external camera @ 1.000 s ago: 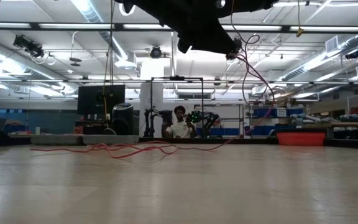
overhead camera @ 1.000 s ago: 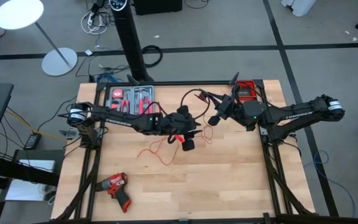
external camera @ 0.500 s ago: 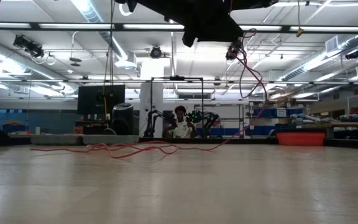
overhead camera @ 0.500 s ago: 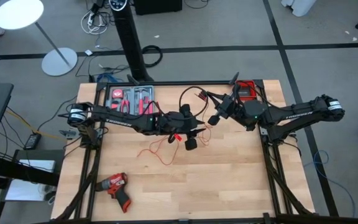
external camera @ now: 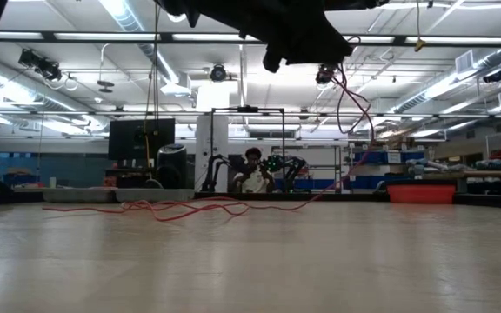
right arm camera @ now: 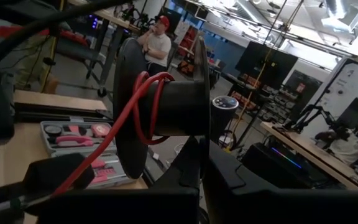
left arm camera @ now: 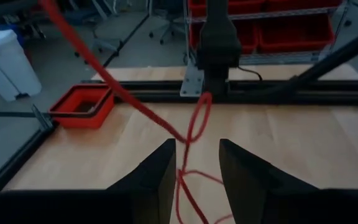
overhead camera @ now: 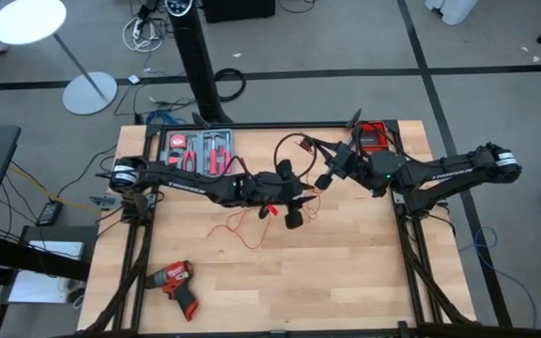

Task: Coil cords
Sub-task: Coil the red wire on the black spool

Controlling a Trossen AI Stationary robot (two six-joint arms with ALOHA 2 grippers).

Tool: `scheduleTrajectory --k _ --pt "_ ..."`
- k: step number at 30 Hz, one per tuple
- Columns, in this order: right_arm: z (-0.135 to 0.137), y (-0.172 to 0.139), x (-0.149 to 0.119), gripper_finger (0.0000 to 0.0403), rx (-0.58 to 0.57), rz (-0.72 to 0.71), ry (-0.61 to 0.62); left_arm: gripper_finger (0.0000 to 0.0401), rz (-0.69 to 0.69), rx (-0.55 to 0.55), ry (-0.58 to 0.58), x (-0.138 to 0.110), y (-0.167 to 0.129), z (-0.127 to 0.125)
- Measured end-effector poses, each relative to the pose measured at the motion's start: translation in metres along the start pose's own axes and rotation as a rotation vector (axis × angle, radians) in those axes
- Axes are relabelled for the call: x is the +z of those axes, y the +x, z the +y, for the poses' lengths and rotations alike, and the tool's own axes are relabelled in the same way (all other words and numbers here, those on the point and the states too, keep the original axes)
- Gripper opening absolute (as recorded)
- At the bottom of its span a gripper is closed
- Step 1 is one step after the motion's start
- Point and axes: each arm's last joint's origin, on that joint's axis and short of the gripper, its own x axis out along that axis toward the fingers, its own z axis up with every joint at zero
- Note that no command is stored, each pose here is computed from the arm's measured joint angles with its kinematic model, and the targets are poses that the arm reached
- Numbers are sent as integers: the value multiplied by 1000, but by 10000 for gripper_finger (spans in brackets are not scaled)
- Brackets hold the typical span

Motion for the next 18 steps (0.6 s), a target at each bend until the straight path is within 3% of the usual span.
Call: scheduleTrajectory --k 3,7,13,18 --pt "0 0 0 0 0 1 -1 99 12 13 22 -1 0 0" --pt "0 0 -1 0 3 7 -7 15 32 9 42 -3 0 -1" --pt "0 1 0 0 12 -8 49 3 35 67 75 -3 0 3" --pt "0 0 1 0 15 -10 97 1 55 202 159 -4 2 16"
